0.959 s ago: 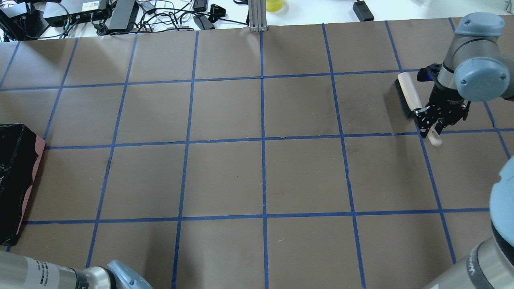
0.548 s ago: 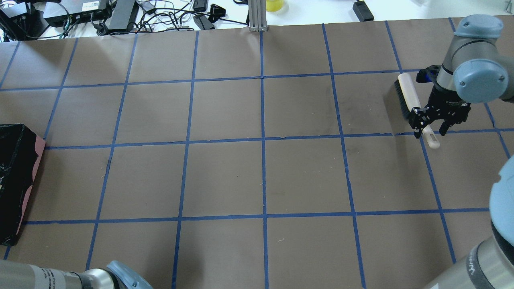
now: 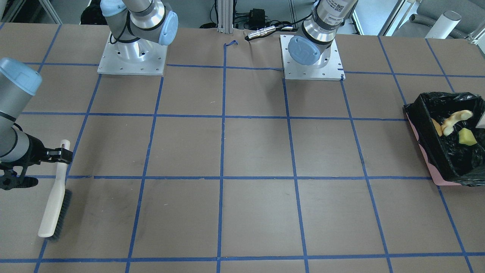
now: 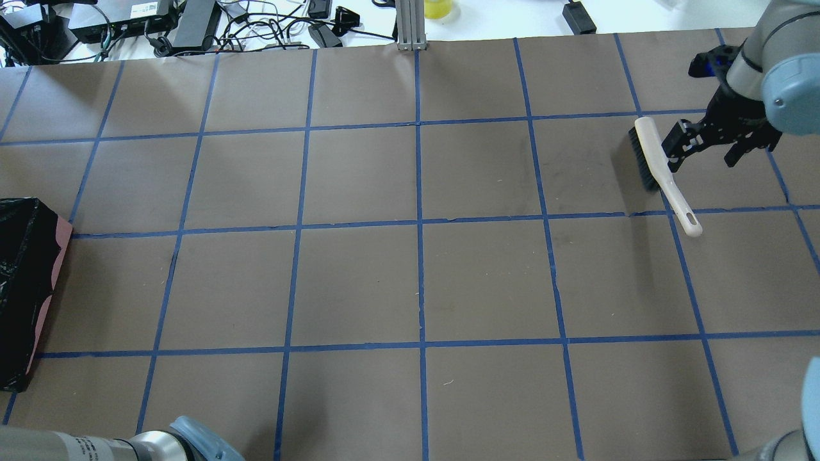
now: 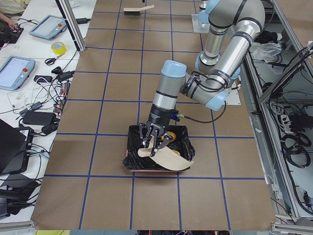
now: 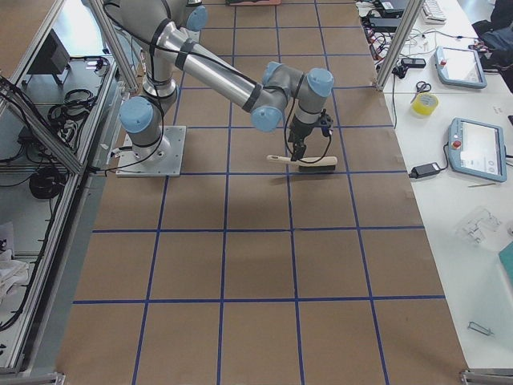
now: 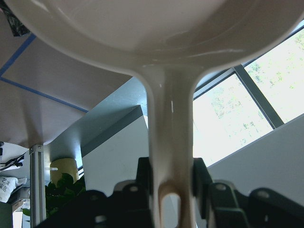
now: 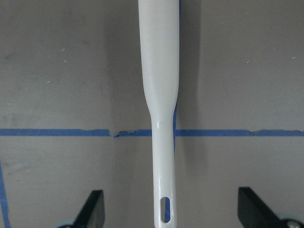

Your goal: Sweep and dump trash into bin

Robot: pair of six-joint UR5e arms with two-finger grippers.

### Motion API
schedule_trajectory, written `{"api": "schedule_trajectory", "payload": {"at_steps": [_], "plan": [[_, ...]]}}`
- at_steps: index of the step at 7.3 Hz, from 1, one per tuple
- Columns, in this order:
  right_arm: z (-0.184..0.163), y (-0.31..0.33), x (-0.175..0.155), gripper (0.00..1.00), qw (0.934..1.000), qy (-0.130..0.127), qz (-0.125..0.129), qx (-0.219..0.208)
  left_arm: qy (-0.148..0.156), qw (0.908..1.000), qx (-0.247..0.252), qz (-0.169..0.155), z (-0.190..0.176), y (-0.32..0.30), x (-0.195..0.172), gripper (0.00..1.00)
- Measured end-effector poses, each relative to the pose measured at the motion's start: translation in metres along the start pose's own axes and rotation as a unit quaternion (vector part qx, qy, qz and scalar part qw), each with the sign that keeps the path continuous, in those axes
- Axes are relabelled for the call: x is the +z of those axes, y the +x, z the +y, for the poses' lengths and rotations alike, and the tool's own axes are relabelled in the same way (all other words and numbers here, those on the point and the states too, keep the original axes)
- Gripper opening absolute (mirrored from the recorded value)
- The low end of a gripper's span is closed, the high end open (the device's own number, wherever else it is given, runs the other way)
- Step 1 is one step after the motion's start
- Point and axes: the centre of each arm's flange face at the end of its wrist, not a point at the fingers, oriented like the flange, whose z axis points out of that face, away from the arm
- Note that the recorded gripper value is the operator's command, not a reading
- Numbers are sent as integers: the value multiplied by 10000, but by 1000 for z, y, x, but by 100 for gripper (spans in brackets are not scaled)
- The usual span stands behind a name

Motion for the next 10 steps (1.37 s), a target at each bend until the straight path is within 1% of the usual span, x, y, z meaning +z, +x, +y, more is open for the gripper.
{"api": "schedule_trajectory", "payload": {"at_steps": [1,2,3,4,5,6,7,8,9,10], "plan": [[14,-4,-50,100,9998,206,-1,19,-59,10000,-1,7,-6,-1,-6,0],[23,-5,-99,100,9993,377,30,45,36,10000,14,-33,-7,-2,-10,0],[28,-6,-141,100,9986,517,54,140,312,9993,30,-195,-3,-8,-14,0],[31,-11,-167,100,9981,567,8,259,689,9967,-37,-438,9,-21,-22,0],[32,-23,-181,100,9977,587,-62,326,1131,9913,-204,-638,22,-36,-32,0],[32,-47,-189,100,9973,610,-99,387,1523,9837,-442,-844,31,-53,-38,0],[33,-83,-196,100,9968,640,-120,467,1882,9734,-763,-1058,32,-71,-38,0],[39,-128,-200,100,9963,639,-145,560,2250,9590,-1194,-1244,27,-99,-37,0],[48,-164,-200,100,9964,558,-173,609,2580,9428,-1624,-1349,20,-139,-43,0],[60,-187,-196,100,9971,449,-194,582,2883,9269,-1995,-1337,11,-184,-56,0]]}}
